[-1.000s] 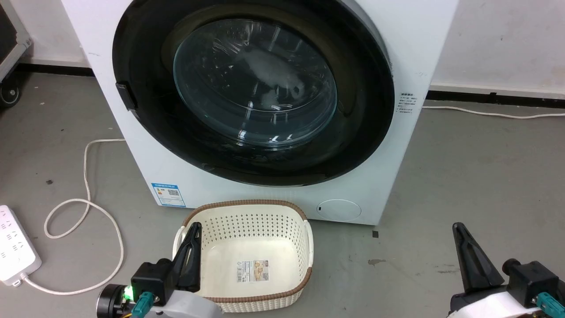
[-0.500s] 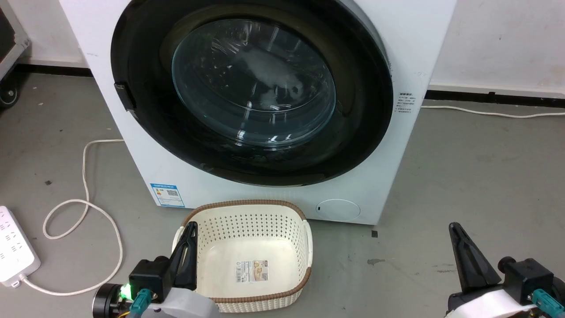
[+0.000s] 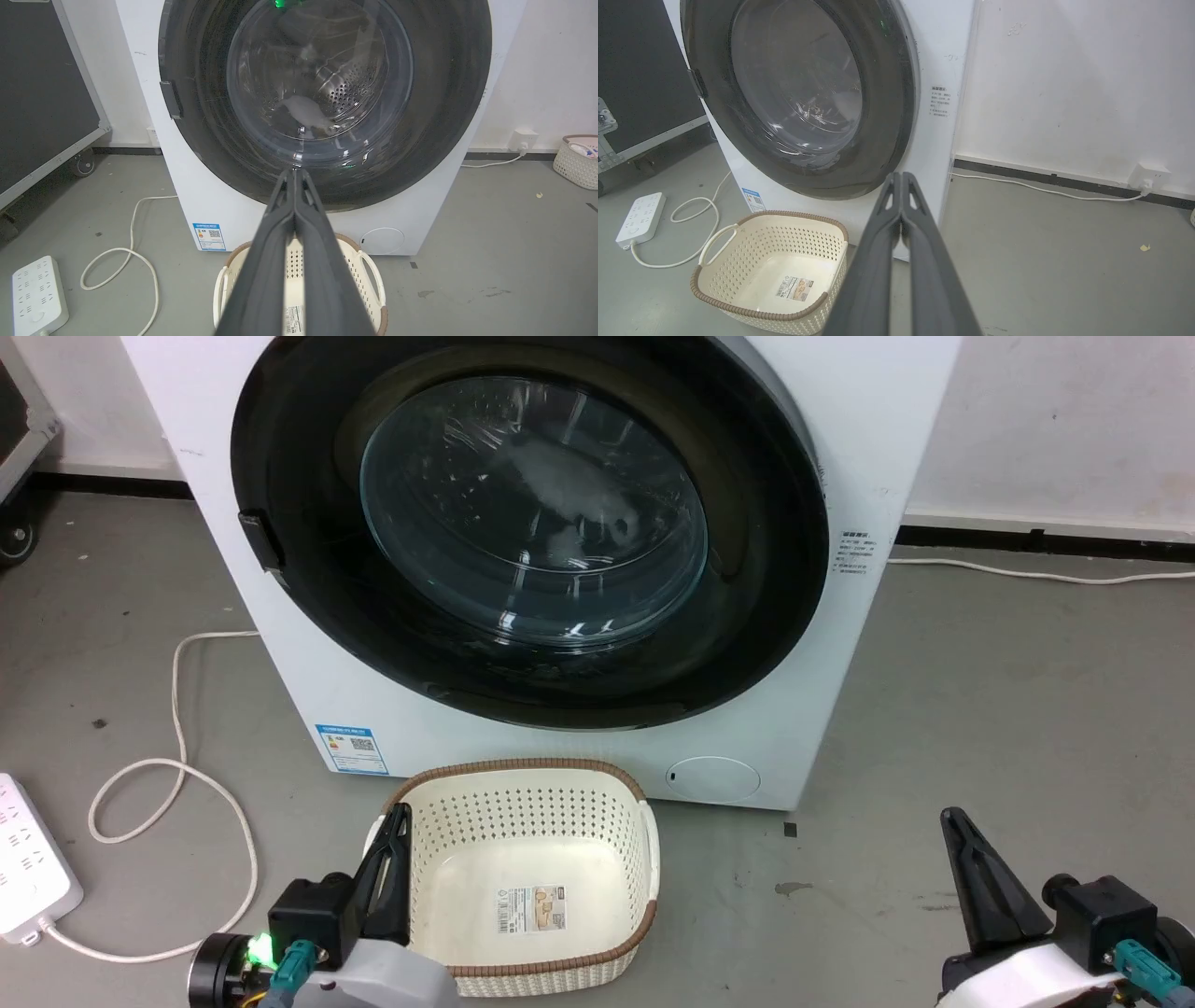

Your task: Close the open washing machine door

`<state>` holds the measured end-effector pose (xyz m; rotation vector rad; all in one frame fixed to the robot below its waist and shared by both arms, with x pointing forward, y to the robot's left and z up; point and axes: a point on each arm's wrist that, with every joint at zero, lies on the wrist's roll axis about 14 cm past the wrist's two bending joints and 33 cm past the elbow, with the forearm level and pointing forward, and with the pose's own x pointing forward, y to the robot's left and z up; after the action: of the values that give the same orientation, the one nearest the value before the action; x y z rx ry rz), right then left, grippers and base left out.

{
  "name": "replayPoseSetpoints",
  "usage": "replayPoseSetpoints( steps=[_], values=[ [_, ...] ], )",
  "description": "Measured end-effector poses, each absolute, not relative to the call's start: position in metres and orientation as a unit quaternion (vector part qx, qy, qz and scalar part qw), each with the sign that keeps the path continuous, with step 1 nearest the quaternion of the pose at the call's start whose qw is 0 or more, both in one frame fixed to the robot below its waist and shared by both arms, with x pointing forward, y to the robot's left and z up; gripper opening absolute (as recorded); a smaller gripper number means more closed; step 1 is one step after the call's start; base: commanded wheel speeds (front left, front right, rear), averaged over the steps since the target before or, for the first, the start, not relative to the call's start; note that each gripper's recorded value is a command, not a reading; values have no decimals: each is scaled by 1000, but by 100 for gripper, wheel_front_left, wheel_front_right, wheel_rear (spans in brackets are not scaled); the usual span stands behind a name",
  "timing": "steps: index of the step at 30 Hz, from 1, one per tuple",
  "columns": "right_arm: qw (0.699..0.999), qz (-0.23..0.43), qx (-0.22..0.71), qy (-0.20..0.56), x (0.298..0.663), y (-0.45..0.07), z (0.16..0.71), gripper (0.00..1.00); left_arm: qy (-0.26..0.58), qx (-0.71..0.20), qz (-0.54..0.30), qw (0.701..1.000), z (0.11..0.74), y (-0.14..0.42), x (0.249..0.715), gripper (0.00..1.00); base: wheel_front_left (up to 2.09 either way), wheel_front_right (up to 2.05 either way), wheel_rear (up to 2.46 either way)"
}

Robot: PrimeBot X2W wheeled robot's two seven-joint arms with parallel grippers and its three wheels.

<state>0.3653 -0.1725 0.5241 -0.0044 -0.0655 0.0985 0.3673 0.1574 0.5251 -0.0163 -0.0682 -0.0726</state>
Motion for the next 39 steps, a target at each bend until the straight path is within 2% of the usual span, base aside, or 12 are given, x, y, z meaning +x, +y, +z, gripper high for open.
replayPoseSetpoints(
  steps=[39],
  values=[
    [998,58,-16,-4,367,-166,520,0,-14,10,-17,1000,526,169,371,0,0,0,0]
  ],
)
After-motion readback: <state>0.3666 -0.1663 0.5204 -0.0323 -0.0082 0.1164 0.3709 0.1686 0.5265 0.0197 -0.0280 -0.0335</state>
